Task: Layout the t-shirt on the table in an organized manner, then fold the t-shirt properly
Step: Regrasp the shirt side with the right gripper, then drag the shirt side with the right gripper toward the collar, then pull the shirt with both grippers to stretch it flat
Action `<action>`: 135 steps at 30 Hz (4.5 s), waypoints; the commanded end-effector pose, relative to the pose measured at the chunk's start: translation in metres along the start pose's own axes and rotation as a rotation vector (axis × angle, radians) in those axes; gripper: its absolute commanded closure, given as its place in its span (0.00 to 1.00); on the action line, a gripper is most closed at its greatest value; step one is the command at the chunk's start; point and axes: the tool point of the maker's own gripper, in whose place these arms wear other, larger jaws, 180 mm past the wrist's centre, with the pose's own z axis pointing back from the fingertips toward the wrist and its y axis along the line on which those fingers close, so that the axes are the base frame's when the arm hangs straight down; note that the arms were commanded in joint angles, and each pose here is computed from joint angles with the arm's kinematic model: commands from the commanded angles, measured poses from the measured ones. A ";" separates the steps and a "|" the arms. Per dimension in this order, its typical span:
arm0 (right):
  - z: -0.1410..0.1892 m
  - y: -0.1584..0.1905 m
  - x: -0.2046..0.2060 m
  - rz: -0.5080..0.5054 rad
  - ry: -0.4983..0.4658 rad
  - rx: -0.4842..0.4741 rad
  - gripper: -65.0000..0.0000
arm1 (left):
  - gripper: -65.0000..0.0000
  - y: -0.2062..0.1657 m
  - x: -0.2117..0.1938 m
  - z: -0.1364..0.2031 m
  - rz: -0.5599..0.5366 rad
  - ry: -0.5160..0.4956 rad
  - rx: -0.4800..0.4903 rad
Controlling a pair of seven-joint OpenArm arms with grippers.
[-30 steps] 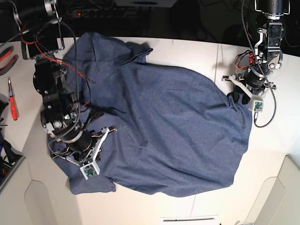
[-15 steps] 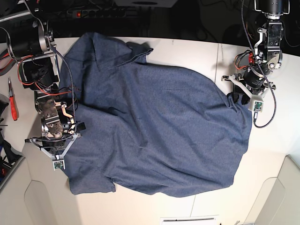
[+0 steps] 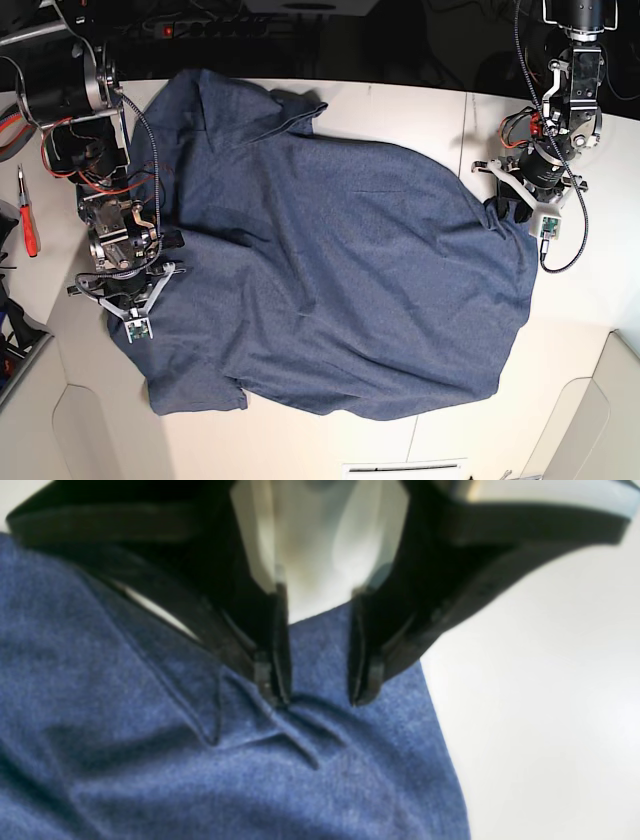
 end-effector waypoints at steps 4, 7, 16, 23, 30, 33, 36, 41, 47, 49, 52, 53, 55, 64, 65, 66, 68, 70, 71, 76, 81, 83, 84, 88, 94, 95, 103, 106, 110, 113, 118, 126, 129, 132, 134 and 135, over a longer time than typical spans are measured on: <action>-0.005 -0.028 0.097 -0.013 -0.259 -0.014 1.00 | 0.64 0.004 -0.002 0.001 -0.018 0.026 0.006; 0.001 -0.046 0.155 -0.022 -0.387 -0.021 1.00 | 0.64 0.004 -0.002 0.001 -0.018 0.026 0.006; 0.014 -0.081 0.232 -0.162 -0.447 -0.015 1.00 | 0.64 0.004 -0.002 0.001 -0.019 0.025 0.007; 0.023 -0.020 0.138 -0.110 -0.065 0.149 1.00 | 0.64 0.004 -0.003 0.001 -0.019 0.026 0.006; 0.054 0.023 0.059 0.008 0.177 0.261 1.00 | 0.64 0.004 -0.002 0.001 -0.019 0.025 0.006; 0.049 0.026 0.039 0.006 0.235 0.269 1.00 | 0.64 0.004 -0.002 0.001 -0.019 0.026 0.006; 0.042 0.030 0.016 0.001 0.292 0.277 1.00 | 0.64 0.004 -0.002 0.001 -0.019 0.026 0.006; 0.026 0.027 0.000 0.022 0.243 0.231 1.00 | 0.64 0.004 -0.002 0.001 -0.019 0.025 0.005; 0.010 0.018 0.028 0.051 -0.057 0.150 1.00 | 0.64 0.004 -0.006 0.002 -0.018 0.047 0.005; 0.009 0.015 0.045 0.036 -0.165 0.131 1.00 | 0.64 0.004 -0.007 0.002 -0.018 0.051 0.005; 0.007 0.009 0.075 0.021 -0.288 0.126 1.00 | 0.64 0.004 -0.007 0.002 -0.018 0.050 0.006; 0.007 0.005 0.086 0.018 -0.313 0.119 1.00 | 0.64 0.004 -0.007 0.002 -0.018 0.051 0.005; 0.008 -0.006 0.114 0.014 -0.361 0.100 1.00 | 0.64 0.004 -0.007 0.002 -0.018 0.051 0.005; 0.031 -0.082 0.251 -0.054 -0.577 -0.051 1.00 | 0.64 0.004 -0.008 0.002 -0.018 0.054 0.006; 0.033 -0.086 0.256 -0.079 -0.581 -0.050 1.00 | 0.64 0.004 -0.008 0.002 -0.019 0.055 0.006; 0.033 -0.089 0.259 -0.105 -0.574 -0.047 1.00 | 0.64 0.004 -0.008 0.002 -0.019 0.055 0.006; 0.029 -0.091 0.252 -0.150 -0.520 -0.036 1.00 | 0.64 0.006 -0.013 0.002 -0.033 0.082 0.013; 0.024 -0.083 0.236 -0.184 -0.435 0.009 1.00 | 0.64 0.009 -0.020 0.003 -0.063 0.124 0.025; 0.025 -0.072 0.229 -0.192 -0.409 0.061 1.00 | 0.64 0.011 -0.022 0.004 -0.072 0.138 0.029; 0.061 0.003 0.178 -0.199 -0.283 0.416 1.00 | 0.64 0.011 -0.023 0.004 -0.068 0.143 0.028; 0.134 0.045 0.114 -0.136 -0.159 0.606 1.00 | 0.64 0.012 -0.023 0.004 -0.070 0.143 0.029; 0.158 0.047 0.091 -0.103 -0.129 0.614 1.00 | 0.64 0.012 -0.023 0.004 -0.070 0.145 0.029; 0.168 0.044 0.082 -0.089 -0.129 0.604 1.00 | 0.64 0.012 -0.024 0.004 -0.069 0.149 0.029; 0.182 0.032 0.042 -0.072 -0.080 0.552 1.00 | 0.64 0.012 -0.029 0.005 -0.070 0.175 0.030; 0.187 0.050 -0.020 -0.112 0.061 0.588 1.00 | 0.83 0.019 -0.030 0.008 -0.082 0.183 0.039; 0.188 0.052 -0.027 -0.120 0.072 0.594 1.00 | 0.87 0.019 -0.031 0.008 -0.082 0.193 0.040; 0.176 0.064 -0.073 -0.185 0.175 0.607 1.00 | 0.98 0.032 -0.053 0.017 -0.098 0.328 0.060; 0.169 0.077 -0.102 -0.234 0.253 0.616 1.00 | 0.98 0.041 -0.052 0.020 -0.113 0.340 0.073; 0.177 0.094 -0.134 -0.244 0.385 0.652 1.00 | 0.98 0.051 -0.059 0.025 -0.126 0.388 0.089; 0.193 0.105 -0.149 -0.243 0.462 0.722 1.00 | 0.98 0.055 -0.068 0.031 -0.129 0.453 0.098; 0.224 0.119 -0.172 -0.237 0.583 0.813 1.00 | 0.98 0.061 -0.082 0.041 -0.129 0.530 0.107; 0.250 0.109 -0.173 -0.160 0.567 0.815 1.00 | 0.98 0.059 -0.086 0.046 -0.123 0.533 0.089; 0.256 0.101 -0.168 -0.121 0.541 0.803 1.00 | 0.98 0.061 -0.083 0.050 -0.124 0.518 0.097; 0.255 0.094 -0.160 -0.100 0.509 0.779 1.00 | 0.98 0.066 -0.068 0.056 -0.125 0.465 0.118; 0.253 0.091 -0.151 -0.105 0.473 0.769 1.00 | 0.98 0.070 -0.049 0.059 -0.114 0.391 0.131; 0.252 0.089 -0.146 -0.108 0.453 0.763 1.00 | 0.98 0.072 -0.039 0.061 -0.106 0.350 0.137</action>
